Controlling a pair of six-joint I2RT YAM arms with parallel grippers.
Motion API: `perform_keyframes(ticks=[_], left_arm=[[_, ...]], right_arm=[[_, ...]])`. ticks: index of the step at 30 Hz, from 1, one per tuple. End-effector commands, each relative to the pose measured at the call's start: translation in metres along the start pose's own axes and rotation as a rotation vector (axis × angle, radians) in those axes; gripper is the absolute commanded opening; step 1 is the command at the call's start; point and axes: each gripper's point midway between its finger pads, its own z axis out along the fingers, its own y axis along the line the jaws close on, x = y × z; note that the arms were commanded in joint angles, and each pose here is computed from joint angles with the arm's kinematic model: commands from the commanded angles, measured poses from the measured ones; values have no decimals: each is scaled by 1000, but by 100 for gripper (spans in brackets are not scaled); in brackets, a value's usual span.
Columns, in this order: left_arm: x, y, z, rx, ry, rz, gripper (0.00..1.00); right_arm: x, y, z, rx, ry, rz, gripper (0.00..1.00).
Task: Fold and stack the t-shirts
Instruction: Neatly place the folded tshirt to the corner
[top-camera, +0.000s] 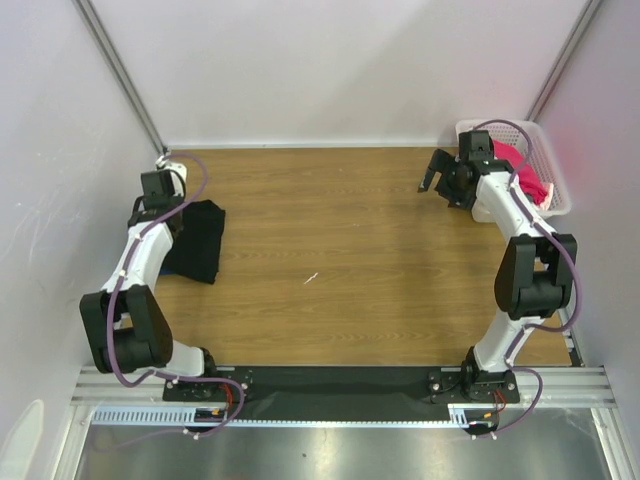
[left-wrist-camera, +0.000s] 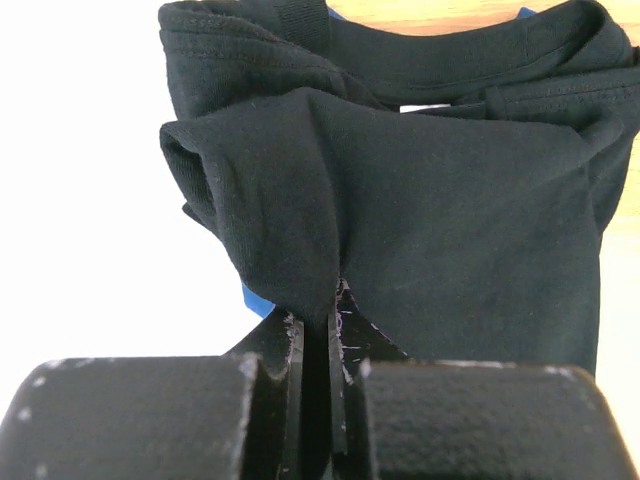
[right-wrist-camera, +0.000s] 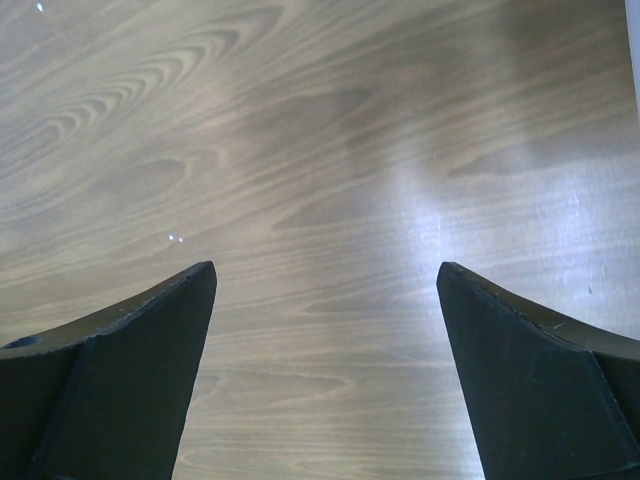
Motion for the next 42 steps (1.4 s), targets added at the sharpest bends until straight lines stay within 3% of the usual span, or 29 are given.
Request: perform_keyframes(ticks=[1, 17, 23, 32, 37, 39, 40, 41, 42], left_arm=[[-23, 16, -9, -31, -101, 3, 0], [-41, 67, 1, -185, -166, -53, 0], [-13, 75, 29, -205, -76, -65, 0], [15, 87, 58, -236, -46, -189, 0], [48, 100, 76, -295, 41, -259, 4], [50, 107, 79, -347, 45, -290, 27], [52, 104, 82, -336, 55, -290, 47], [50, 103, 82, -330, 50, -300, 76], [49, 102, 83, -321, 43, -307, 82]], right_arm=[[-22, 8, -2, -17, -47, -4, 100], [-24, 13, 19, -33, -22, 32, 100], [-27, 15, 25, -31, -12, 33, 100], [-30, 17, 26, -30, -2, 41, 100], [-32, 22, 27, -35, 1, 42, 100], [-34, 26, 26, -43, -3, 38, 100], [-34, 29, 25, -50, -3, 31, 100], [-34, 30, 25, -54, -4, 28, 100], [-35, 34, 24, -61, -6, 22, 100]])
